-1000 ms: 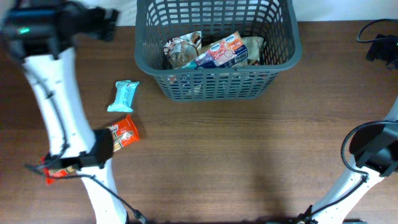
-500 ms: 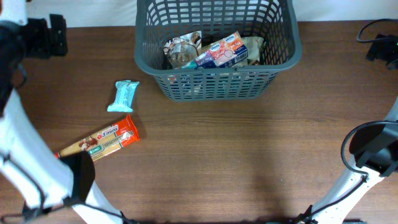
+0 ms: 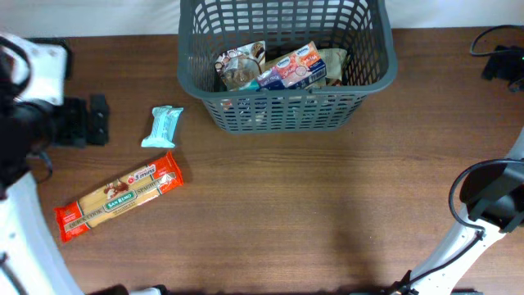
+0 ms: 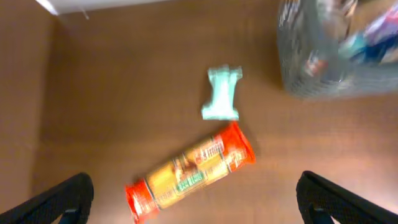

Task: Pack container
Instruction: 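Open left gripper, withdraw it and move toward the spaghetti pack, then lower left gripper onto the orange San Remo spaghetti pack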

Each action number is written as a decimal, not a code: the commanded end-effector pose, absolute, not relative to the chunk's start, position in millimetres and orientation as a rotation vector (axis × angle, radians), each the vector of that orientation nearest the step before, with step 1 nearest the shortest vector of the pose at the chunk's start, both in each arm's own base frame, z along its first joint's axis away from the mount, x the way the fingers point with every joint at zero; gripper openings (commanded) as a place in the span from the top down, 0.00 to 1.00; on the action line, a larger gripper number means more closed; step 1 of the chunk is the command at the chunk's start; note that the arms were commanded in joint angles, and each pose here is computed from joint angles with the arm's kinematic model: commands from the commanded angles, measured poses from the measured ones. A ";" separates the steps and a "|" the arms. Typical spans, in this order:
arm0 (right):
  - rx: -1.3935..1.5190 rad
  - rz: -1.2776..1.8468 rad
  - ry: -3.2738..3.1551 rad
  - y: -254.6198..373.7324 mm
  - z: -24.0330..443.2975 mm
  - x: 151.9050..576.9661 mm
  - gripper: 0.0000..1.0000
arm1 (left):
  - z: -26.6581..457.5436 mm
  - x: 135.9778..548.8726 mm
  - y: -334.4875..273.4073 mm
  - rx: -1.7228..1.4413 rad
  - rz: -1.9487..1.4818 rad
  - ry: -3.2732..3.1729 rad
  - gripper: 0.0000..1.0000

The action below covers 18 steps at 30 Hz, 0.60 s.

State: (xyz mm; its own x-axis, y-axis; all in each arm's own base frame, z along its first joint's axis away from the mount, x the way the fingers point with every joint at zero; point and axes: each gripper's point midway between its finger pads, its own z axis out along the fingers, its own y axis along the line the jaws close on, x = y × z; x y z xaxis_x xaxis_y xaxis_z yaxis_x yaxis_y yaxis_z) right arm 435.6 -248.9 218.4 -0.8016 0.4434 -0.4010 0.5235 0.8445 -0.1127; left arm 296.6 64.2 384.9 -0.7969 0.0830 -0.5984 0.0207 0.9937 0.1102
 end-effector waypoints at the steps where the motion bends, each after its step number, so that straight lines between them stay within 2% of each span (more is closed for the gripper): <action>1: 0.737 -0.304 2.650 -248.3 219.9 436.0 0.01 | 345.3 293.1 75.3 0.043 0.134 2.586 0.01; 10: 0.737 -0.304 2.650 -248.3 219.9 436.0 0.01 | 223.0 310.9 89.4 -0.046 -0.159 2.697 0.01; 14: 0.737 -0.304 2.650 -248.3 219.9 436.0 0.01 | 172.5 304.1 87.5 -0.123 -0.291 2.725 0.01; 18: 0.737 -0.304 2.650 -248.3 219.9 436.0 0.01 | 132.3 287.7 88.6 -0.327 -0.313 2.795 0.01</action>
State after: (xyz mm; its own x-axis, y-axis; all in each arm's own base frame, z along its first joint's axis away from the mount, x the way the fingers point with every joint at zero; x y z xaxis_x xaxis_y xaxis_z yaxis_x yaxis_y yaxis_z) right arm 435.7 -248.9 218.4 -0.8017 0.4430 -0.4013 0.5232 0.8447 -0.1128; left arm 295.3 96.0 146.5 -0.9356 -0.1649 -0.3121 -0.1092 0.9760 -0.1885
